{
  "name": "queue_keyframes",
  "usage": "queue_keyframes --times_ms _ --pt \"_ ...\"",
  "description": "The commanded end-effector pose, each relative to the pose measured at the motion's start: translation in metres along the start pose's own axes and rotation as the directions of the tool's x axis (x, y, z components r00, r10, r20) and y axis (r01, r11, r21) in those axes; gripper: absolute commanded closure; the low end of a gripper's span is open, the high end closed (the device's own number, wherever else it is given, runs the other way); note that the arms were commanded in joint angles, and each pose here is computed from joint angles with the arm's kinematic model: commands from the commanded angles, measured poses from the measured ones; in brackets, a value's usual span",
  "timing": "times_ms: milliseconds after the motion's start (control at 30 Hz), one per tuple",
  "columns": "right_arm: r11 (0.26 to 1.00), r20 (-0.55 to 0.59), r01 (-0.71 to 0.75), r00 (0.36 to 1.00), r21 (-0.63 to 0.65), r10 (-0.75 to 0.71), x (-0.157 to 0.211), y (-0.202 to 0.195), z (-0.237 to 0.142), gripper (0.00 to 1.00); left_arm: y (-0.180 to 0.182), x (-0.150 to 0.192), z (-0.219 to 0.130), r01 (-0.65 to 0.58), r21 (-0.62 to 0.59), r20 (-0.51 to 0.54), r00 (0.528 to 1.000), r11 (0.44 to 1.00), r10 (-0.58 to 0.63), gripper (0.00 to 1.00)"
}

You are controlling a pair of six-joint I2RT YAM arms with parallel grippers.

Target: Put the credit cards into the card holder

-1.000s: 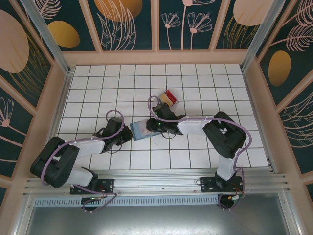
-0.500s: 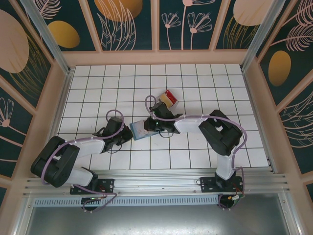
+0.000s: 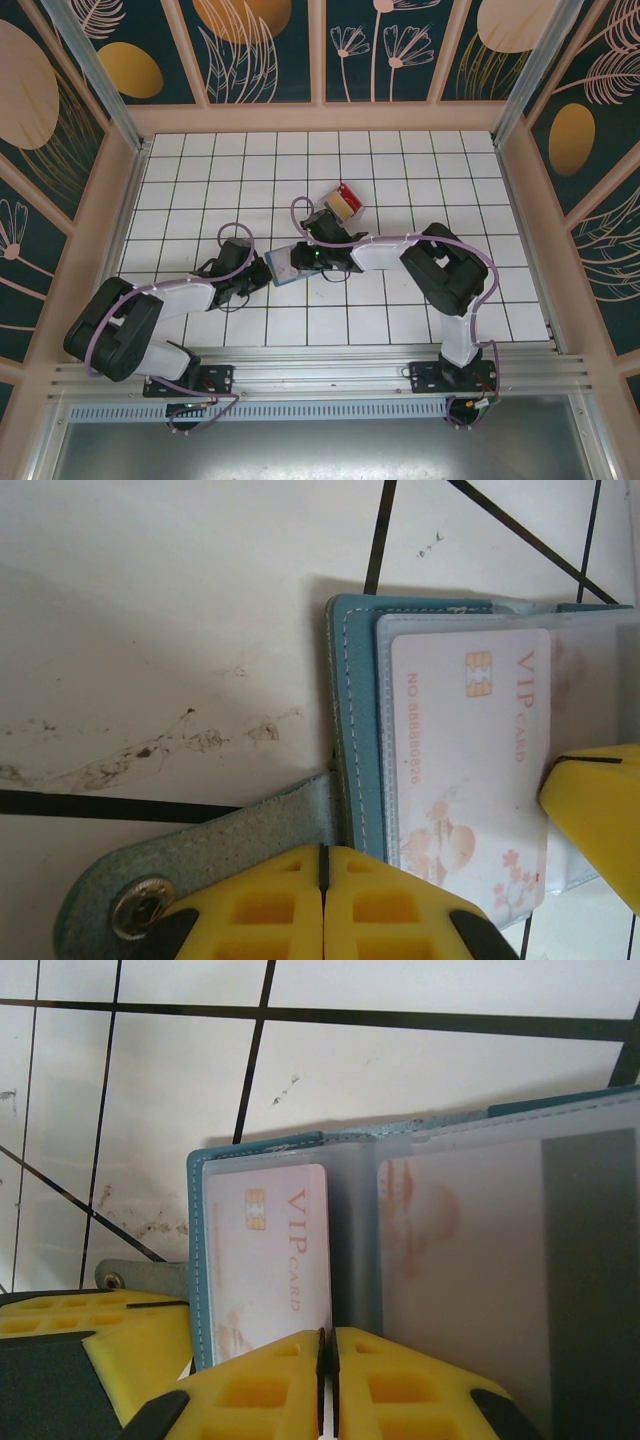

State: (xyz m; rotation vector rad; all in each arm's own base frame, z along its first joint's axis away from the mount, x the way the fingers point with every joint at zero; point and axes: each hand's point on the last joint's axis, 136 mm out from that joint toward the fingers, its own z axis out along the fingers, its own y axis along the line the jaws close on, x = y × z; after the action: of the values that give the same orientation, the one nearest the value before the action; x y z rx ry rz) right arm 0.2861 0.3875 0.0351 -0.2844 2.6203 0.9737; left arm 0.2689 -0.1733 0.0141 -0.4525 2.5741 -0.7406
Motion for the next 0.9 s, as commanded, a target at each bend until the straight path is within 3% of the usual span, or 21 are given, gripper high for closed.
queue_keyframes --times_ms 0,467,867 --pt "0.999 0.036 0.033 0.999 -0.022 -0.033 -0.012 0.017 -0.015 0.87 0.001 0.014 -0.006 -0.030 -0.031 -0.058 0.998 0.999 0.028 0.90" --pt "0.999 0.108 0.024 0.994 0.022 -0.026 -0.027 0.003 -0.052 0.82 -0.034 -0.039 -0.048 -0.110 -0.070 0.094 0.989 0.991 0.117 0.79" --pt "0.999 0.107 -0.023 0.994 0.044 0.019 -0.002 -0.020 -0.075 0.82 -0.051 -0.096 -0.017 -0.187 -0.129 0.098 0.975 0.974 0.200 0.81"
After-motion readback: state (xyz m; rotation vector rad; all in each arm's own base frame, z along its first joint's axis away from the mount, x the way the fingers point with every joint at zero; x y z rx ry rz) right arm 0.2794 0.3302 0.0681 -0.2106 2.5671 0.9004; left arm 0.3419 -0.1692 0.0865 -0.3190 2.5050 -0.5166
